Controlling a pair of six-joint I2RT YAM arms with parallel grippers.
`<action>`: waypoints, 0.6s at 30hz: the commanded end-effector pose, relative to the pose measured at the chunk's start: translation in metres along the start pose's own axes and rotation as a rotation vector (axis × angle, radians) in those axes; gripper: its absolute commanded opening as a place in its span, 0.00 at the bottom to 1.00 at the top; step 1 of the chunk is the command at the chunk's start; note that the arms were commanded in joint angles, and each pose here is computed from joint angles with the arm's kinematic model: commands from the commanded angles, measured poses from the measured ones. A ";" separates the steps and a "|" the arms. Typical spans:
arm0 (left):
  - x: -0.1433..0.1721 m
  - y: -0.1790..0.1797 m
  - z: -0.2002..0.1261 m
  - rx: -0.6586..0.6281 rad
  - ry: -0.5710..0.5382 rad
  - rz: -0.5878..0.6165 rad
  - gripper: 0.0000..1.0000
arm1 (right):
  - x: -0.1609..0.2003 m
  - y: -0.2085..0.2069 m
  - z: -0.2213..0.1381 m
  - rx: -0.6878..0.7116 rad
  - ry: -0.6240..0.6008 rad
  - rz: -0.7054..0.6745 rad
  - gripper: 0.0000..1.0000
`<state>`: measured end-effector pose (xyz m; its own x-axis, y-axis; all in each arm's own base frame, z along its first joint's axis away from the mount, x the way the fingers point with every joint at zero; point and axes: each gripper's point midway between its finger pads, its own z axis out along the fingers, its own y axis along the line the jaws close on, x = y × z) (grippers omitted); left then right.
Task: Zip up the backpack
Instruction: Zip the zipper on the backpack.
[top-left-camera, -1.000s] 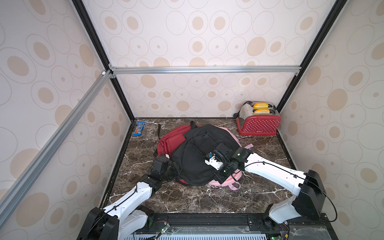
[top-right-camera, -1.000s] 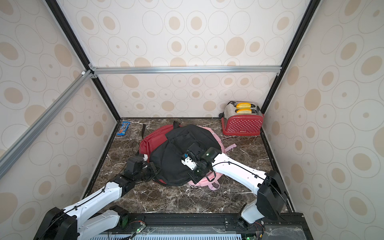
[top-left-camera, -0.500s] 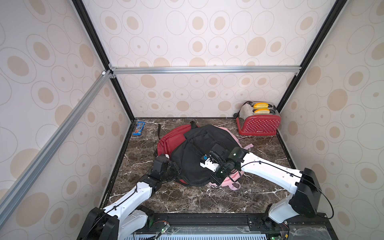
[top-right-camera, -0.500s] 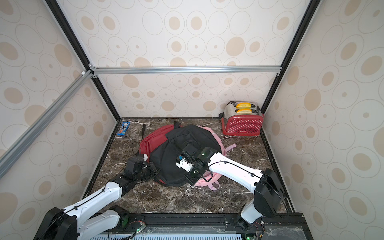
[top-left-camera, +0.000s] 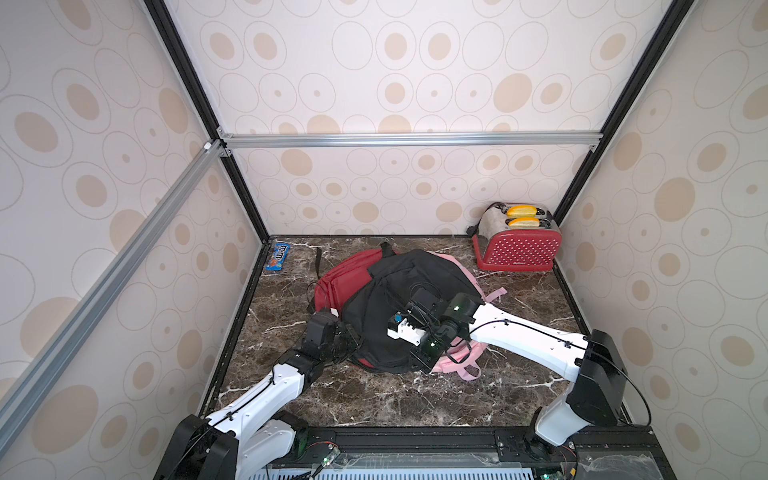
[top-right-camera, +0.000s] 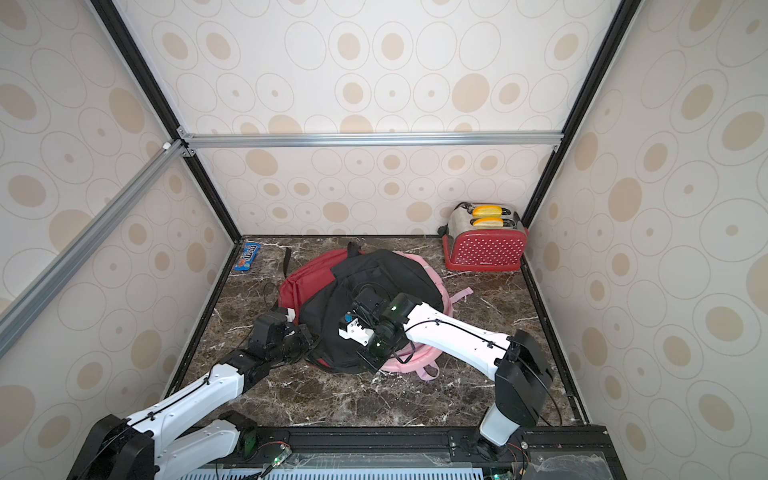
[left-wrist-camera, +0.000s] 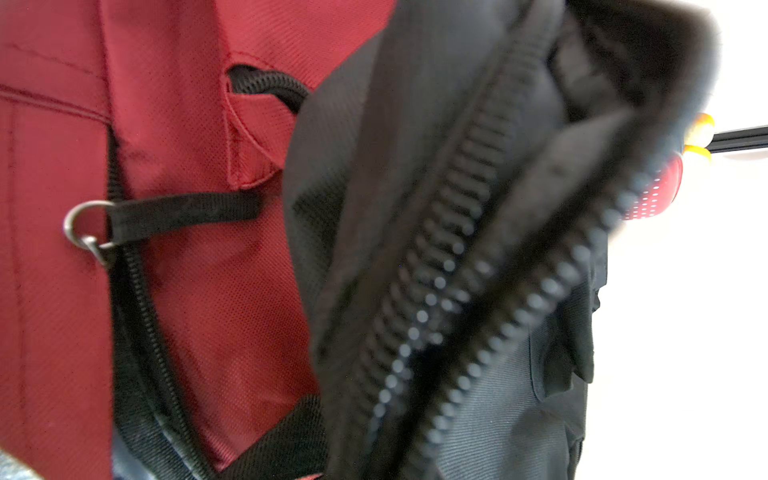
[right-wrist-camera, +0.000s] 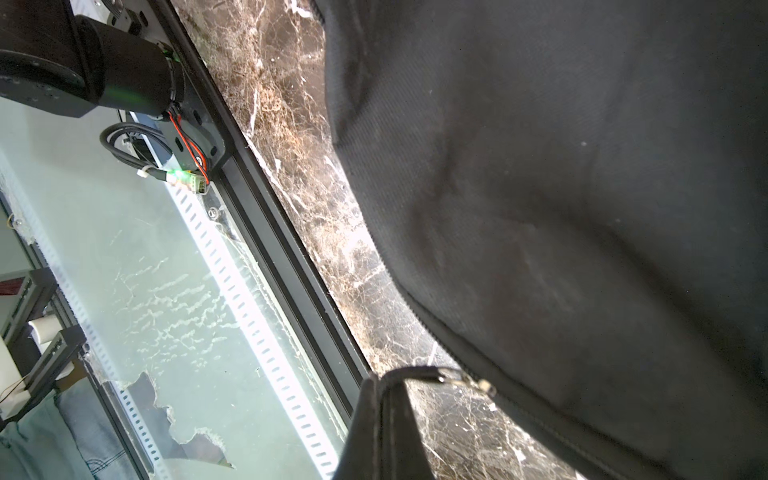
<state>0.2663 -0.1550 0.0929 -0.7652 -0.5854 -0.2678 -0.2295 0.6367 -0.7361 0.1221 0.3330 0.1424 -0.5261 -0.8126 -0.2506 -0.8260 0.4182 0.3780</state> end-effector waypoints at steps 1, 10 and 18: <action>-0.017 -0.021 -0.007 0.045 -0.061 0.017 0.00 | -0.008 0.018 0.002 -0.066 -0.004 -0.047 0.00; -0.017 -0.023 -0.007 0.047 -0.062 0.020 0.00 | -0.020 0.030 0.009 -0.097 0.000 -0.071 0.00; -0.018 -0.025 -0.007 0.052 -0.060 0.023 0.00 | -0.033 0.046 0.010 -0.134 -0.012 -0.100 0.00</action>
<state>0.2661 -0.1548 0.0930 -0.7650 -0.5855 -0.2683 -0.2297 0.6373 -0.7356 0.1115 0.3667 0.1453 -0.4762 -0.8400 -0.2600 -0.8390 0.3456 0.4202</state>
